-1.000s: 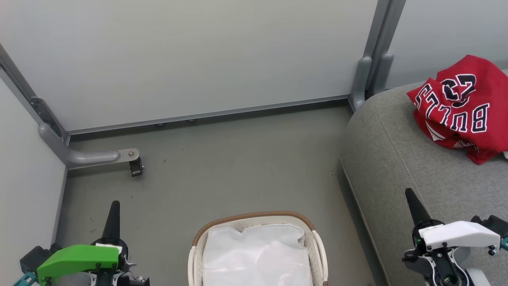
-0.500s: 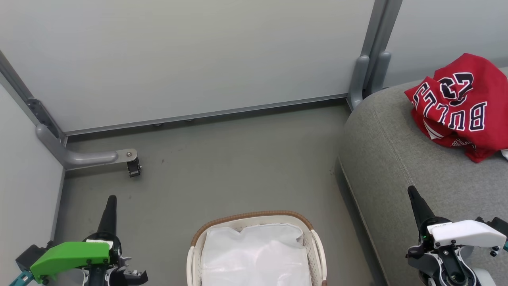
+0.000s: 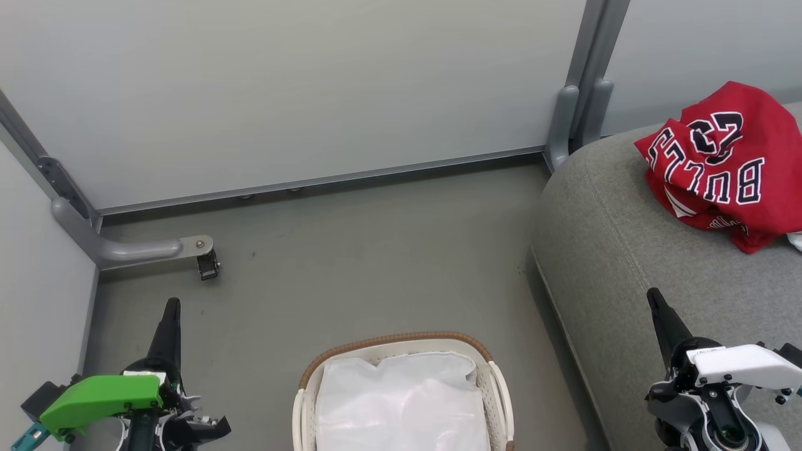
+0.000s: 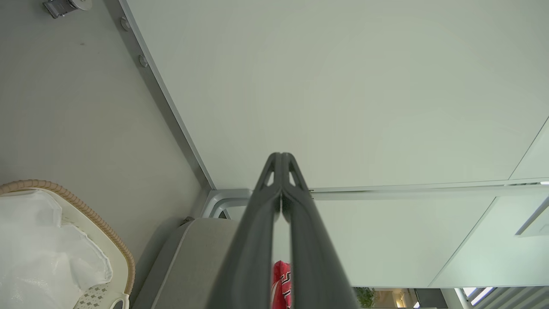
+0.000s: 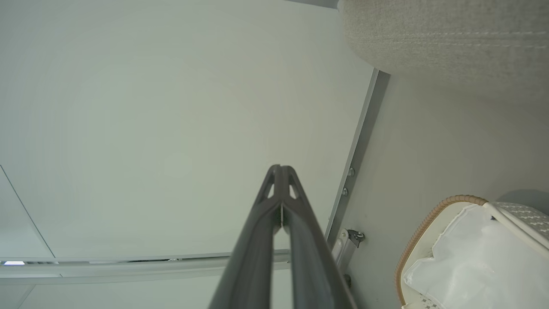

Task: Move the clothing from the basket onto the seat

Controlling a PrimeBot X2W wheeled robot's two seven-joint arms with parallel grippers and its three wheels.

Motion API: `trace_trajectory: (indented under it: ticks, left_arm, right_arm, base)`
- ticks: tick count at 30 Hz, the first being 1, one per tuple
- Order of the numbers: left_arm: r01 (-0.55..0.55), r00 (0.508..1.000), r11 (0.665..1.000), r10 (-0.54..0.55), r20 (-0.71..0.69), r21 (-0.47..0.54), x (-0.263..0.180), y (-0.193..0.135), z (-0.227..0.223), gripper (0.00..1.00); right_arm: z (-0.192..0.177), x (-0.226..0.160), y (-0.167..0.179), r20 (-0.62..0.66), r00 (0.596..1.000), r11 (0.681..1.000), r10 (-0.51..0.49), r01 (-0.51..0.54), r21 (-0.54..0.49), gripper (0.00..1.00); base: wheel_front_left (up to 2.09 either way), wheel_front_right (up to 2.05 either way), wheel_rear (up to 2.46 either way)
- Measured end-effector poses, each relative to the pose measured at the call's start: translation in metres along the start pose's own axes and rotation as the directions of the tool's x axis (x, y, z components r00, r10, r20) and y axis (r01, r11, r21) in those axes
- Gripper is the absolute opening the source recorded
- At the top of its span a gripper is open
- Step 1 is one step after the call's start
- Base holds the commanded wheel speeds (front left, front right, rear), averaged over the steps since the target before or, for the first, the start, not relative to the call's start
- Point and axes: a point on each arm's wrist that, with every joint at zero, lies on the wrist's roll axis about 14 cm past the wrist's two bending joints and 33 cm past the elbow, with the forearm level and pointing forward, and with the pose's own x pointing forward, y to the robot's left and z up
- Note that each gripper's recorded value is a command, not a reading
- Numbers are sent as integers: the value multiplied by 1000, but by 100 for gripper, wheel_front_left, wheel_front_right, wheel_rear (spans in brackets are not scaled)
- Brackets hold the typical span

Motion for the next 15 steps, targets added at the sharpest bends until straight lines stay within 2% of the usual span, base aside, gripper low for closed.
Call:
trace_trajectory:
  ticks: [15]
  left_arm:
    - [28, 1000, 997, -29, -3, -78, 4, -7, 1, 0]
  right_arm:
    - [6, -1, 4, 8, 1000, 996, 16, -17, 84, 0]
  base:
    - [0, 0, 0]
